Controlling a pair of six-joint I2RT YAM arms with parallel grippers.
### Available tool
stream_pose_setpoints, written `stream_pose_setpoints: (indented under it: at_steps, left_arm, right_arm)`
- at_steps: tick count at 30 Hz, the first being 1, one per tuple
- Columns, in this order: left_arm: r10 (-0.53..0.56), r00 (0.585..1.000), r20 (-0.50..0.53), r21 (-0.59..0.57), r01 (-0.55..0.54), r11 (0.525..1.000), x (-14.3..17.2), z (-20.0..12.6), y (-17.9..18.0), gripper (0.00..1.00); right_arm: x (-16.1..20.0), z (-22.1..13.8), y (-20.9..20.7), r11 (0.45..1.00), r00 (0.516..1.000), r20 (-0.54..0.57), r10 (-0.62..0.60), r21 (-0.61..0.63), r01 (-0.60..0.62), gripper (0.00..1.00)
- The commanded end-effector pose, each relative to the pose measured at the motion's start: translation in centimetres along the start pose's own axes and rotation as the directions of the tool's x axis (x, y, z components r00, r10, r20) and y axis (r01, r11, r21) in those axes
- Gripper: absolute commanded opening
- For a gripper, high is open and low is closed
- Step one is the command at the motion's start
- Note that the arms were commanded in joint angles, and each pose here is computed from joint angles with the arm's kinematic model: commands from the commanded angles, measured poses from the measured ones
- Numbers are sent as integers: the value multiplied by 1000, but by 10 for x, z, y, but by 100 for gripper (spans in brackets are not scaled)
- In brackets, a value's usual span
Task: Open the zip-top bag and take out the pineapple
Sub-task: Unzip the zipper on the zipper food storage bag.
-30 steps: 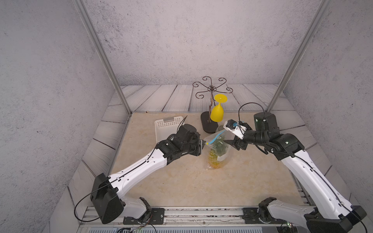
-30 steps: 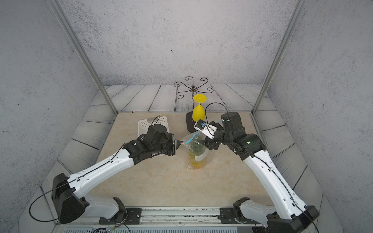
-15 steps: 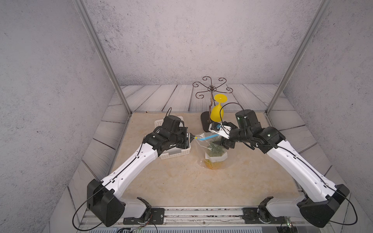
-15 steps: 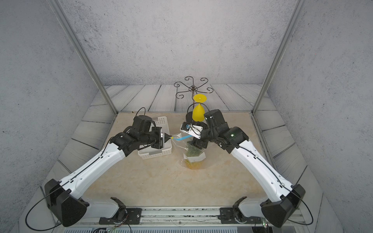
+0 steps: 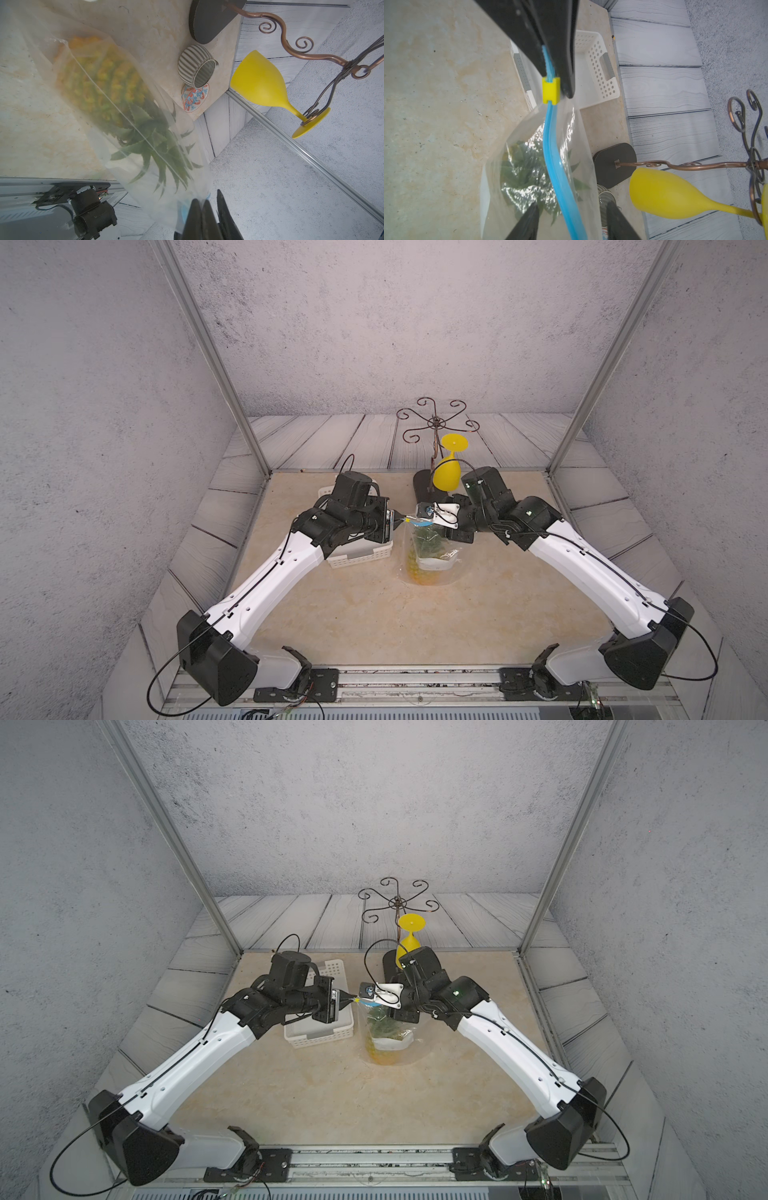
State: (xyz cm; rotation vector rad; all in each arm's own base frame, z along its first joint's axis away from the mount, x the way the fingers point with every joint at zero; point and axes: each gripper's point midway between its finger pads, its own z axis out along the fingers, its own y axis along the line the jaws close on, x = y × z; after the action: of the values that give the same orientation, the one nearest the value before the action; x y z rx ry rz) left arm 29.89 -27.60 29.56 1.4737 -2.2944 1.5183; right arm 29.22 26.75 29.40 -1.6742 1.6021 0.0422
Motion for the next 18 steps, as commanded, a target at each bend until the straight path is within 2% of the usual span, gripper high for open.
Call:
stream_pose_setpoints:
  at_steps: [1,3,5,6,8,13,18]
  left_arm:
    - [25,999,-37,41,-24,999,12,-9,-11,0]
    - [22,999,-33,46,-20,999,12,-11,-10,0]
    - [17,999,-31,51,-16,999,11,-12,-10,0]
    - [16,999,-31,53,-14,998,12,-13,-10,0]
    - [10,1000,-29,58,-9,998,12,-16,-10,0]
    - [-40,999,-16,79,42,996,14,-31,-11,21]
    - [-67,997,-24,69,68,995,22,-40,-7,23]
  right_arm:
    - [3,10,-6,1000,999,-37,-17,13,18,41]
    - [3,15,-6,1000,999,-51,-16,-3,16,27]
    - [3,17,-5,1000,999,-53,-11,0,11,5]
    - [4,17,-4,1000,998,-55,-7,1,7,0]
    - [6,14,-4,1000,998,-63,9,10,-8,0]
    - [1,-1,-6,998,998,-25,53,45,-52,0]
    - [-5,-10,-13,994,996,-11,89,71,-88,0]
